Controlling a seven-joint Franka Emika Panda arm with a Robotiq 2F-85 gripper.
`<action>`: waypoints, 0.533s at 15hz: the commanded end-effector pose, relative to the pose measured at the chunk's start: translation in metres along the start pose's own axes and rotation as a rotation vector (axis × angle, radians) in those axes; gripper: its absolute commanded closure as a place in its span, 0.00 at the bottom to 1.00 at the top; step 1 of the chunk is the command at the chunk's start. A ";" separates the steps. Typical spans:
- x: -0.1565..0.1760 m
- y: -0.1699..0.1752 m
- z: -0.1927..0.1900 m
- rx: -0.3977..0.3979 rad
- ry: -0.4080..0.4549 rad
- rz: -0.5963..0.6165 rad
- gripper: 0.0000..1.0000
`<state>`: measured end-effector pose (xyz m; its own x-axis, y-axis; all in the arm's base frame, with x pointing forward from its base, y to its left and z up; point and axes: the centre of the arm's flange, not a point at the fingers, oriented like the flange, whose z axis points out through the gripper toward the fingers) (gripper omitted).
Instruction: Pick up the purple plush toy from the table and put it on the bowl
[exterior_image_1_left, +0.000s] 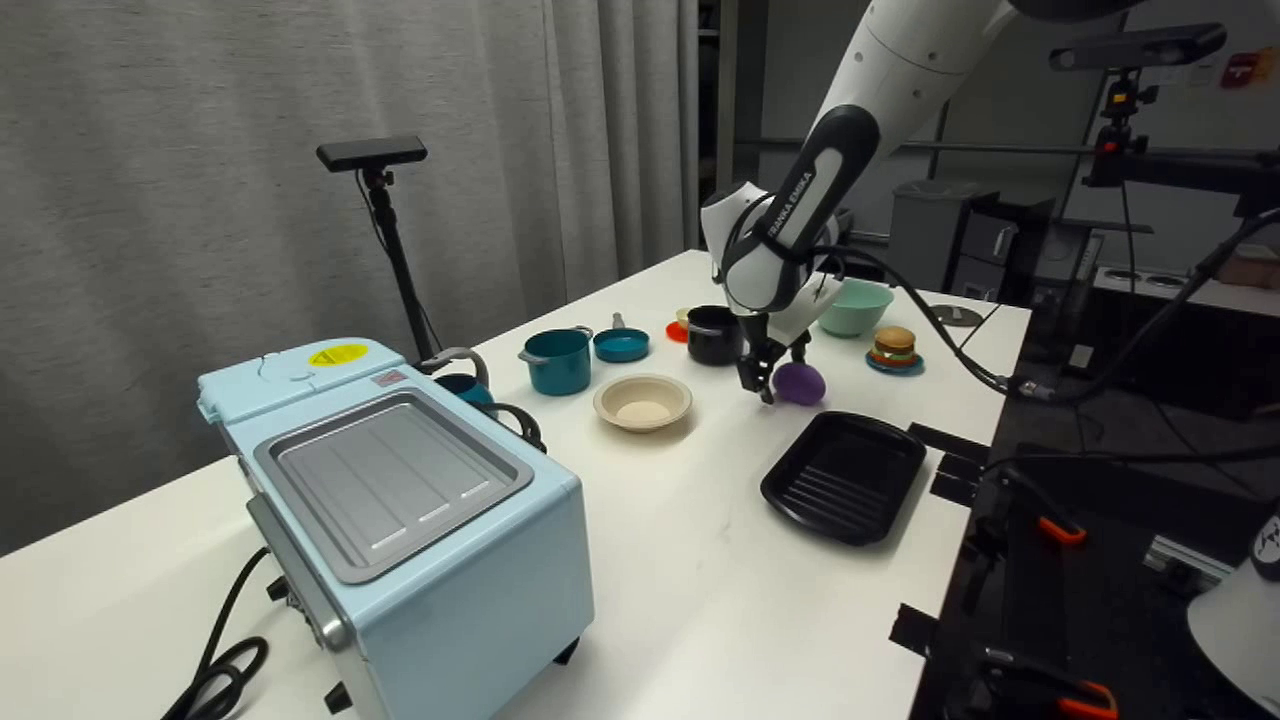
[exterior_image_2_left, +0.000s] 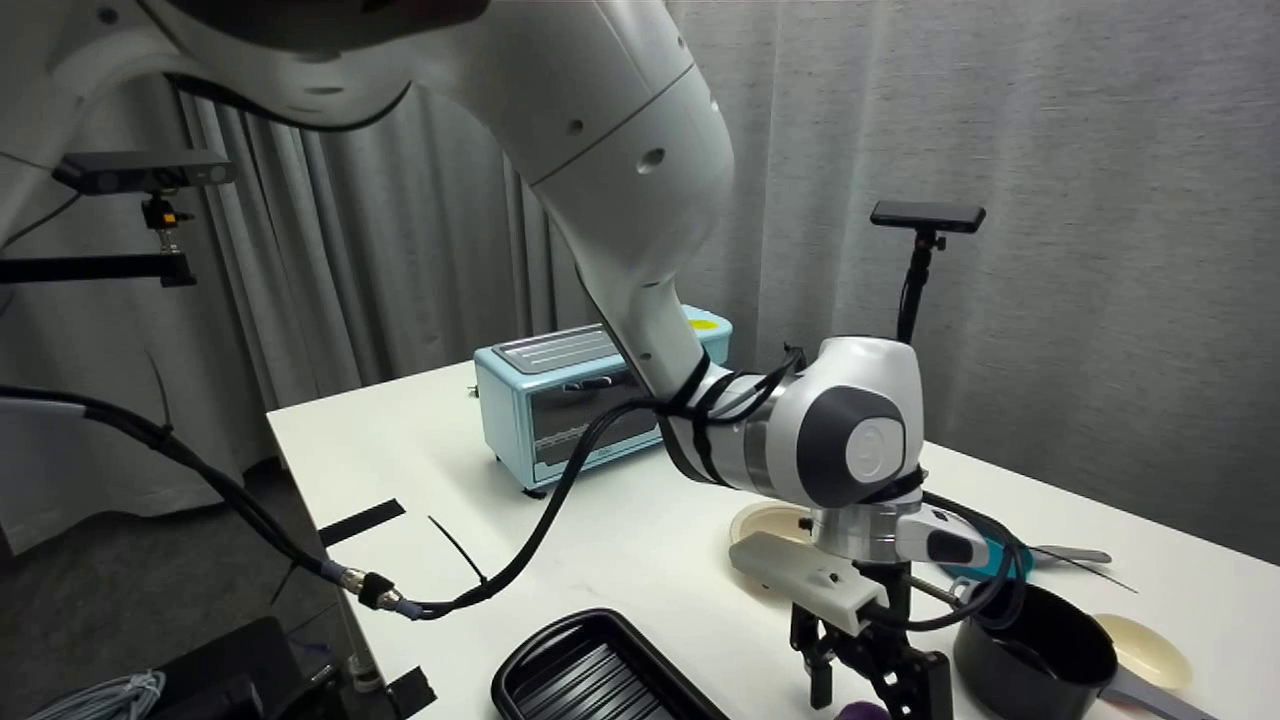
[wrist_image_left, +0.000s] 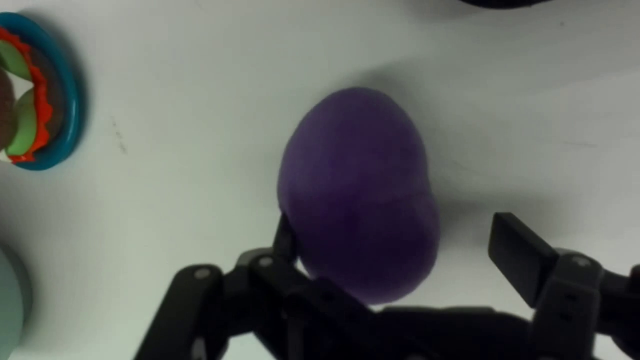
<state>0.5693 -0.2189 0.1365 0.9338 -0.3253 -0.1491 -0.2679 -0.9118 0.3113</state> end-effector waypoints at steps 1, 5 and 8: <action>0.013 0.009 0.005 -0.028 -0.013 -0.010 0.34; 0.022 0.011 -0.025 -0.012 0.034 0.006 0.66; 0.032 0.008 -0.053 0.006 0.079 0.020 0.86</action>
<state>0.5925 -0.2278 0.1570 0.9412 -0.3259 -0.0892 -0.2829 -0.9044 0.3193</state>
